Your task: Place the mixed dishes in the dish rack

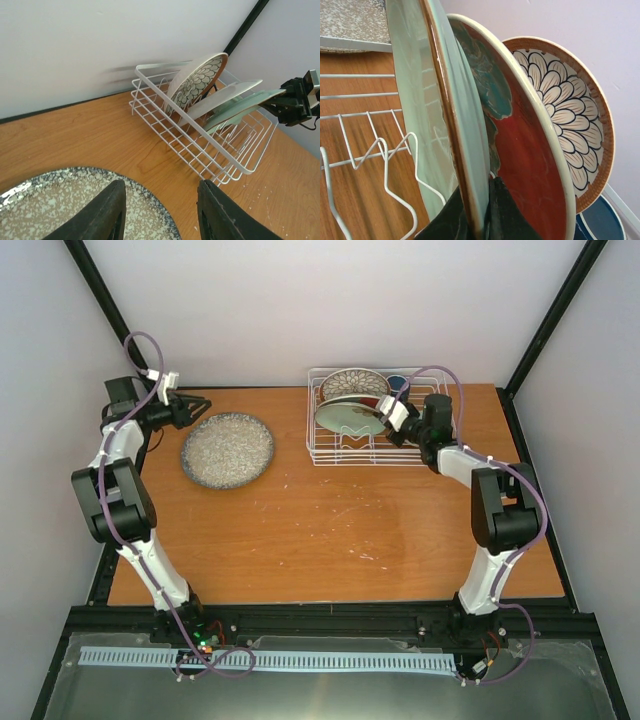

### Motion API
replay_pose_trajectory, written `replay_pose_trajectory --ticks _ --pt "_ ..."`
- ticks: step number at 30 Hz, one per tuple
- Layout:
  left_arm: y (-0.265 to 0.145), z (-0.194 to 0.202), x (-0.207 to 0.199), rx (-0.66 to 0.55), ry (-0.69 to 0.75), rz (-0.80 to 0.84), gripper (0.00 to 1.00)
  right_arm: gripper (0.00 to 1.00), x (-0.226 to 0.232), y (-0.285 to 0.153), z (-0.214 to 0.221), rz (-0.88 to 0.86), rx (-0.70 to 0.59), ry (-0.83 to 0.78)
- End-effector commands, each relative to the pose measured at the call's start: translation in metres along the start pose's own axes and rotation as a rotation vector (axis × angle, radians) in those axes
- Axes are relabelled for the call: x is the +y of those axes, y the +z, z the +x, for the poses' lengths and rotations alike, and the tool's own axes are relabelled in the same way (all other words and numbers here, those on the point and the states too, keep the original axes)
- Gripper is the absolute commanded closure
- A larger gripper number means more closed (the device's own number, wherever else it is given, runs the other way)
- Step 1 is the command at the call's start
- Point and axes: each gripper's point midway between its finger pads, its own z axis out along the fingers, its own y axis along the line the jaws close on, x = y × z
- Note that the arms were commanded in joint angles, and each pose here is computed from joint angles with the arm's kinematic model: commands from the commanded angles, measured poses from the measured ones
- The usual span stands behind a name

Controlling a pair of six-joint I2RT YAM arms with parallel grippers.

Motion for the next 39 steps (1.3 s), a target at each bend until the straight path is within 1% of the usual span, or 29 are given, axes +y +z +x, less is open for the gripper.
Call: replay_pose_trajectory --ticks 1,11,15,21,23,24,26,29,33,36,39 --pt "0.001 0.006 0.012 0.035 -0.004 -0.032 0.6 0.97 -0.022 -0.001 -0.039 0.028 -0.114 -0.06" --pt "0.004 0.021 0.028 0.103 -0.056 -0.065 0.59 0.97 -0.01 0.003 -0.023 -0.004 -0.068 -0.02" --pt "0.007 0.034 0.041 0.152 -0.109 -0.085 0.55 0.97 -0.01 0.002 -0.022 -0.005 -0.053 -0.009" --pt "0.011 0.055 0.049 0.209 -0.169 -0.064 0.55 0.97 -0.009 0.004 -0.018 -0.012 -0.042 0.011" --pt "0.011 0.058 0.049 0.216 -0.174 -0.064 0.55 0.93 -0.008 0.006 -0.016 -0.016 -0.036 0.019" --pt "0.011 0.06 0.05 0.221 -0.175 -0.066 0.55 0.89 -0.008 0.006 -0.015 -0.015 -0.033 0.022" --pt "0.01 0.062 0.052 0.229 -0.179 -0.073 0.55 0.78 -0.009 0.007 -0.013 -0.007 -0.028 0.03" --pt "0.008 0.066 0.055 0.238 -0.2 -0.078 0.55 0.76 -0.011 0.007 -0.015 -0.003 -0.03 0.041" --pt "-0.001 0.068 0.061 0.24 -0.218 -0.101 0.55 0.69 -0.014 0.006 -0.016 0.013 -0.026 0.044" --pt "-0.011 0.069 0.067 0.241 -0.236 -0.126 0.55 0.68 -0.017 0.004 -0.02 0.02 -0.035 0.055" --pt "-0.021 0.078 0.078 0.271 -0.261 -0.185 0.55 0.66 -0.021 0.001 -0.028 0.032 -0.053 0.075"
